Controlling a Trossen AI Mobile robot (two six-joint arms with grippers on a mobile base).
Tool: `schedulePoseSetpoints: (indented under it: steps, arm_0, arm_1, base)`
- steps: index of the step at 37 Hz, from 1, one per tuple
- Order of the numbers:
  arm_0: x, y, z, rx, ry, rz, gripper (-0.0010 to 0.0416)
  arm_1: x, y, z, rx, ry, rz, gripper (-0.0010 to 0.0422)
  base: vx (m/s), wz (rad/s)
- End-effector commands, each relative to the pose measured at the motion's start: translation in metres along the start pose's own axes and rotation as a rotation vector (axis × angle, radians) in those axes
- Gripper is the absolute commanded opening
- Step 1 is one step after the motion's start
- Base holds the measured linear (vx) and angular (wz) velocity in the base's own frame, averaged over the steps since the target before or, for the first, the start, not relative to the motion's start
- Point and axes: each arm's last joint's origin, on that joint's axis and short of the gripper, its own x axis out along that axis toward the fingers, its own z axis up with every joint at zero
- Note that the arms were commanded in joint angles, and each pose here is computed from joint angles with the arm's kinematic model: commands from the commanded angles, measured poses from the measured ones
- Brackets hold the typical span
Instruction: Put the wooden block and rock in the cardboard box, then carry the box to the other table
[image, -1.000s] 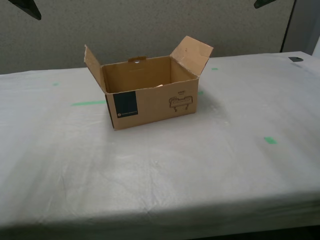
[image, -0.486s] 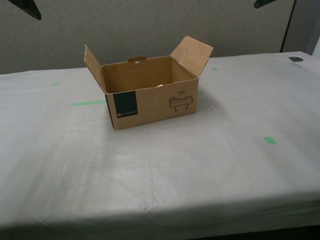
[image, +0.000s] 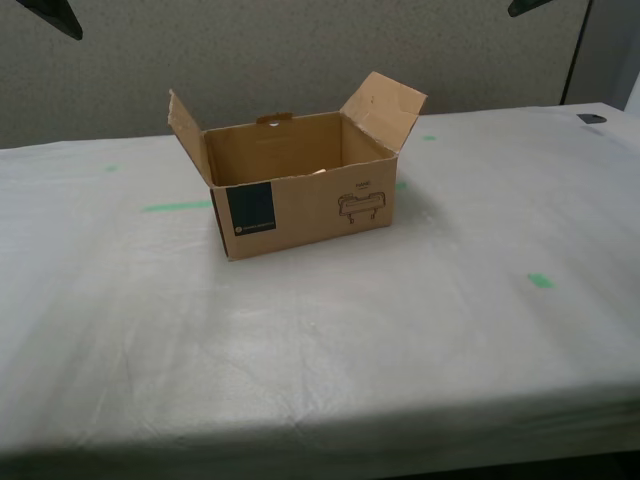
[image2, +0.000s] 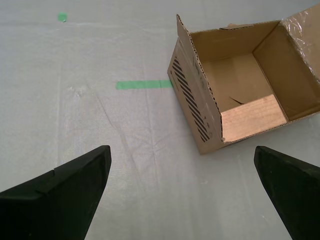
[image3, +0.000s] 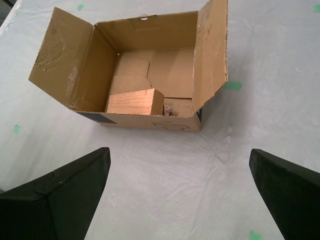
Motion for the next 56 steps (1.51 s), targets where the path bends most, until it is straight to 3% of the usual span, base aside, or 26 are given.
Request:
schedulePoseSetpoints:
  steps: [1,56]
  arm_0:
    - [-0.0003,0.0001,0.0001,0.002,-0.002,-0.001,0.0387]
    - [-0.0003,0.0001,0.0001,0.002,-0.002,-0.001,0.0387]
  arm_1:
    - [-0.0001,-0.0001,0.0002,0.004,-0.001,0.0,0.0391]
    - [0.0,-0.0001,0.0002,0.004,-0.002,0.0,0.0391]
  base:
    - [0.0,0.0]
    - [0.0,0.0]
